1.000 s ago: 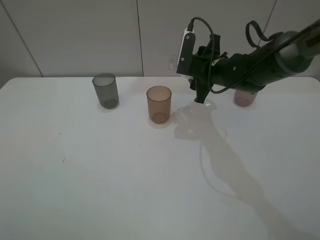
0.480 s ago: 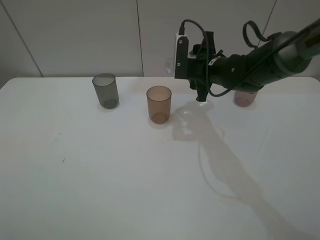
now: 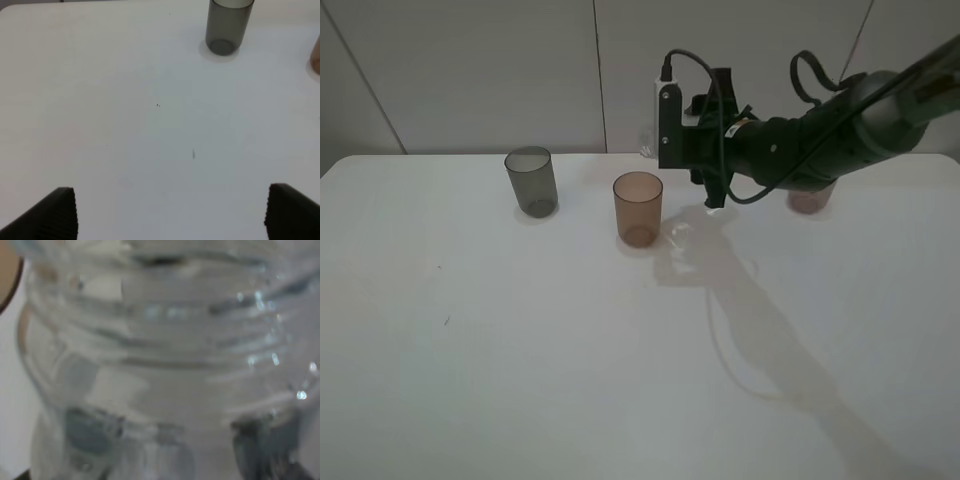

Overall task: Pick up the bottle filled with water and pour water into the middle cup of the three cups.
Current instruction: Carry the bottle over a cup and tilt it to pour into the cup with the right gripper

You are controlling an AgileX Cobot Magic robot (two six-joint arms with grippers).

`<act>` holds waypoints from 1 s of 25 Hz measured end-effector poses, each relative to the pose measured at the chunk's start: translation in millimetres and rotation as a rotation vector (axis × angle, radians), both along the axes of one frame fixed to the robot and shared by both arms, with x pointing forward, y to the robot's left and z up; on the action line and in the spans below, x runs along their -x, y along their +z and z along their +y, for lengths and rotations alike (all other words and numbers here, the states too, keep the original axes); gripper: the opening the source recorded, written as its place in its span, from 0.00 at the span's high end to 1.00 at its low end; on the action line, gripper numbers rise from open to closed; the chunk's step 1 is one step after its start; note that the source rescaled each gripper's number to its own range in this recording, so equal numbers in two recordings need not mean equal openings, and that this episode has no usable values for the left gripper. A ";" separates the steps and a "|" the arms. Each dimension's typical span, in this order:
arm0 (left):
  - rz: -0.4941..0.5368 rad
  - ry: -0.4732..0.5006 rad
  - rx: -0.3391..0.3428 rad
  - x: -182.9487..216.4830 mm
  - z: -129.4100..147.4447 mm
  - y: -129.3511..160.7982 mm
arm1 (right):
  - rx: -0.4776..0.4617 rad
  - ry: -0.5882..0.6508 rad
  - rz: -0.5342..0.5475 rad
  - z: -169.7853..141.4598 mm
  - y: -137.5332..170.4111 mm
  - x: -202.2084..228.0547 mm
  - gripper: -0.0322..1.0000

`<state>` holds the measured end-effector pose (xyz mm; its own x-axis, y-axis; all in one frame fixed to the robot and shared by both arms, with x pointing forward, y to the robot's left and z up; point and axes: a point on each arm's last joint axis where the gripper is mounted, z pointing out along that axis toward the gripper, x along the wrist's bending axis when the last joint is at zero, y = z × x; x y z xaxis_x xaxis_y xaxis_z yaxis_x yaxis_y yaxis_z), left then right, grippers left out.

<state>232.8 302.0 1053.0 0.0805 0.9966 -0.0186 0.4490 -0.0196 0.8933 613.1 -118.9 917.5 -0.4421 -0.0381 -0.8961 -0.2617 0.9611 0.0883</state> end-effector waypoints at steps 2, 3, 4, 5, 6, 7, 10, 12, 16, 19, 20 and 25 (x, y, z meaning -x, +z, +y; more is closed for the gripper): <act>0.000 0.000 0.000 0.0 0.0 0.0 | 0.007 0.007 -0.007 2.6 -2.3 0.6 0.96; 0.000 0.000 0.000 0.0 0.0 0.0 | 0.013 0.011 -0.007 3.4 -3.5 0.9 0.96; 0.000 0.000 0.000 0.0 0.0 0.0 | 0.019 0.015 -0.011 3.8 -3.9 0.9 0.96; 0.000 0.000 0.000 0.0 0.0 0.0 | 0.027 0.017 -0.015 3.8 -5.1 0.6 0.96; 0.000 0.000 0.000 0.0 0.0 0.0 | 0.033 0.018 -0.023 3.7 -5.8 0.2 0.96; 0.000 0.000 0.000 0.0 0.0 0.0 | 0.041 0.020 -0.026 3.7 -7.6 -0.1 0.96; 0.000 0.000 0.000 0.0 0.0 0.0 | 0.058 0.023 -0.032 3.7 -12.7 -1.1 0.96; 0.000 0.000 0.000 0.0 0.0 0.0 | 0.067 0.023 -0.046 3.5 -14.1 -1.9 0.96; 0.000 0.000 0.000 0.0 0.0 0.0 | 0.108 0.030 -0.082 2.9 -17.7 -3.6 0.96; 0.000 0.000 0.000 0.0 0.0 0.0 | 0.125 0.032 -0.107 2.5 -16.5 -4.5 0.96; 0.000 0.000 0.000 0.0 0.0 0.0 | 0.125 0.030 -0.116 2.4 -15.7 -4.9 0.96; 0.000 0.000 0.000 0.0 0.0 0.0 | 0.145 0.031 -0.156 2.0 -12.9 -6.1 0.96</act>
